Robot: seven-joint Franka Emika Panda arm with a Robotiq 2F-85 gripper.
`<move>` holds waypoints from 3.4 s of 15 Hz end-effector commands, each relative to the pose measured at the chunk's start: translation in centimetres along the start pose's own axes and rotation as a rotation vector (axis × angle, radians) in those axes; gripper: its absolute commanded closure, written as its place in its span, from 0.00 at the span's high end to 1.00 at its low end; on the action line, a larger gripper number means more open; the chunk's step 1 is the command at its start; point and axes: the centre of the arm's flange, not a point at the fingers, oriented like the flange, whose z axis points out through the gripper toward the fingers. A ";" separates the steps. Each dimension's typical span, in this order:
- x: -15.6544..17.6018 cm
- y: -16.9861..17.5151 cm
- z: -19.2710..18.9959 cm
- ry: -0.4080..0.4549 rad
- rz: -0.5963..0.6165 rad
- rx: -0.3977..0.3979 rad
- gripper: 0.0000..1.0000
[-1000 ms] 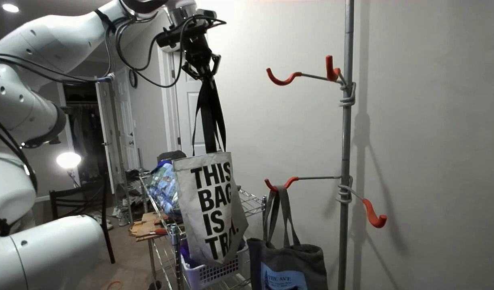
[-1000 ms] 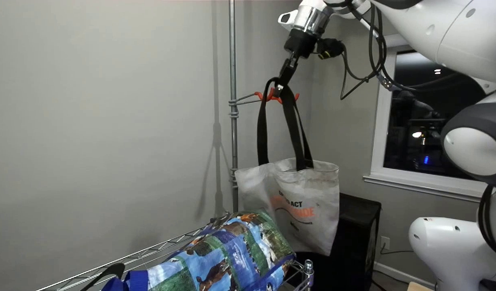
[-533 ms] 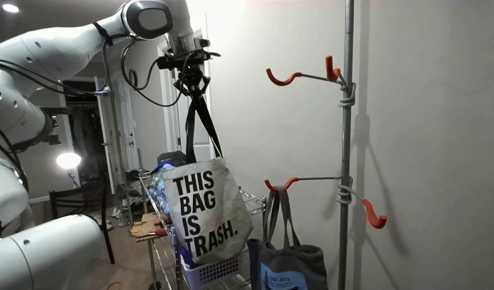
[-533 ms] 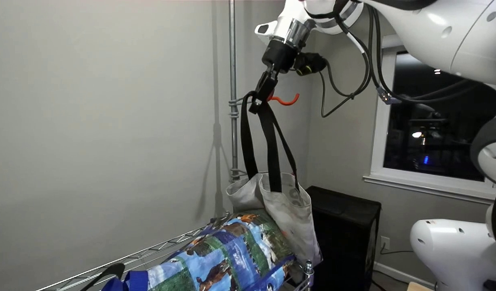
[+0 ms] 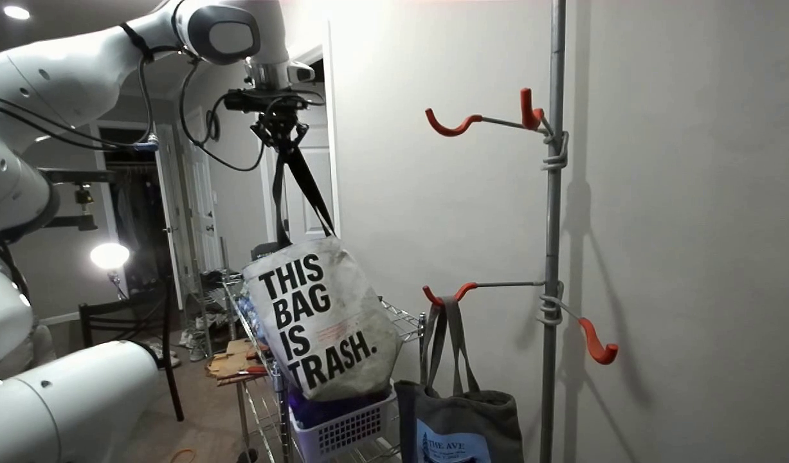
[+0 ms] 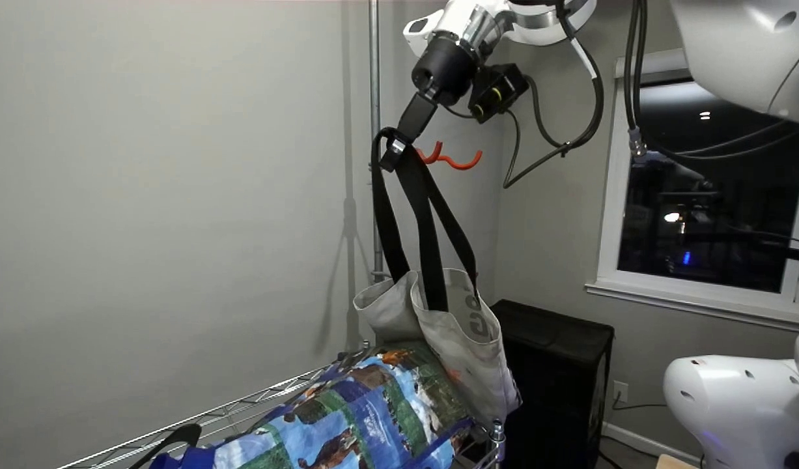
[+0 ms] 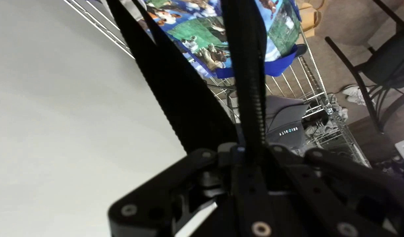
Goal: Take the bags off of the coat rack
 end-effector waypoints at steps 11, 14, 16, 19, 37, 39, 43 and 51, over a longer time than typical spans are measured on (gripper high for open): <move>1.3 1.4 14.5 -0.066 0.116 0.228 0.03; 1.5 1.1 17.1 -0.100 0.116 0.265 0.03; 1.9 0.8 18.2 -0.100 0.111 0.267 0.03; 3.3 -0.1 18.1 -0.036 0.109 0.238 0.03; 9.2 -11.2 20.3 0.065 -0.064 0.279 0.03; 9.7 -12.0 20.3 0.086 -0.074 0.270 0.03; 10.6 -13.4 20.0 0.136 -0.096 0.250 0.03; 10.8 -10.9 20.5 0.130 -0.063 0.223 0.60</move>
